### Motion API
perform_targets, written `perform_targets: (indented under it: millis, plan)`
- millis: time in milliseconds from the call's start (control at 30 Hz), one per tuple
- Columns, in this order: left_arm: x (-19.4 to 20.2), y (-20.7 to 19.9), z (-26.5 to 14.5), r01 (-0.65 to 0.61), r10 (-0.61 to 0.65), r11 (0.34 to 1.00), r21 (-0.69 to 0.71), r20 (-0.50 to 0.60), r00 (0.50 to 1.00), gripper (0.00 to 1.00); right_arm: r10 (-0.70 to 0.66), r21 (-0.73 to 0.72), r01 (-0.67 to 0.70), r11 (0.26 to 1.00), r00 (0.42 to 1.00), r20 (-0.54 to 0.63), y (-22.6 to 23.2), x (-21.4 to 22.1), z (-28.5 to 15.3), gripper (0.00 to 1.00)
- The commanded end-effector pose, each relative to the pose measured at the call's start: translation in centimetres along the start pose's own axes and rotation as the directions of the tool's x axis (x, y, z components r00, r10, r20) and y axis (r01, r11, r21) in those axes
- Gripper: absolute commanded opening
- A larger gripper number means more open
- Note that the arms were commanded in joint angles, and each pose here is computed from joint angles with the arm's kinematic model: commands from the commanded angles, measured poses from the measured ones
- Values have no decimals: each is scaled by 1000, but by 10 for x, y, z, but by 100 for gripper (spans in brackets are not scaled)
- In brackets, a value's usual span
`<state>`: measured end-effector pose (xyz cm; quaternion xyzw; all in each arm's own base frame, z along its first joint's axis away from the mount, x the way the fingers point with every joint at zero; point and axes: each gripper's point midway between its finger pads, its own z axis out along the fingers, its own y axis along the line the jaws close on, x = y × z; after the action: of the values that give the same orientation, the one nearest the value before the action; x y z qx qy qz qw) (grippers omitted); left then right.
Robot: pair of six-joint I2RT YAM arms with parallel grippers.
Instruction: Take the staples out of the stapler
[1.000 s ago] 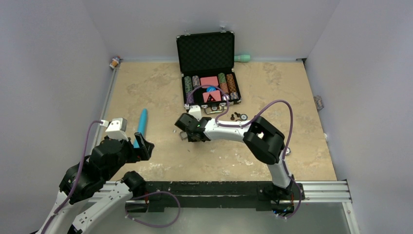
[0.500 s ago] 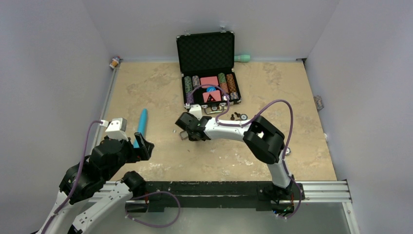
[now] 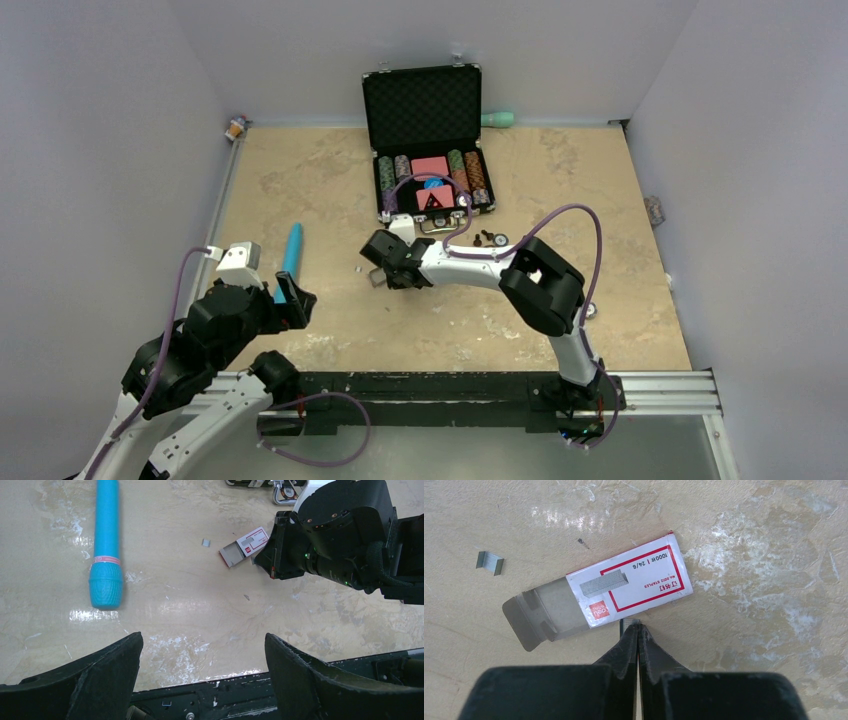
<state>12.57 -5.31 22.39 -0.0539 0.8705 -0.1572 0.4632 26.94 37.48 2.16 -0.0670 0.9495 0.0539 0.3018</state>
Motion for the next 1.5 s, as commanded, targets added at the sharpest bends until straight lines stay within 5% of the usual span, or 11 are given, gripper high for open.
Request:
perform_targets:
  millis: [0, 933, 1467]
  plan:
    - [-4, -4, 5, -12, 12, 1000, 6, 14, 1000, 94, -15, 40, 17, 999, 999, -51, -11, 17, 5, 0]
    - [-4, -5, 6, -14, 14, 1000, 8, 7, 1000, 94, 7, -90, -4, 996, 999, 31, 6, -20, -64, 0]
    - [-4, -4, 6, -12, 12, 1000, 6, 12, 1000, 94, -30, -143, 38, 989, 998, 59, 44, -46, -45, 0]
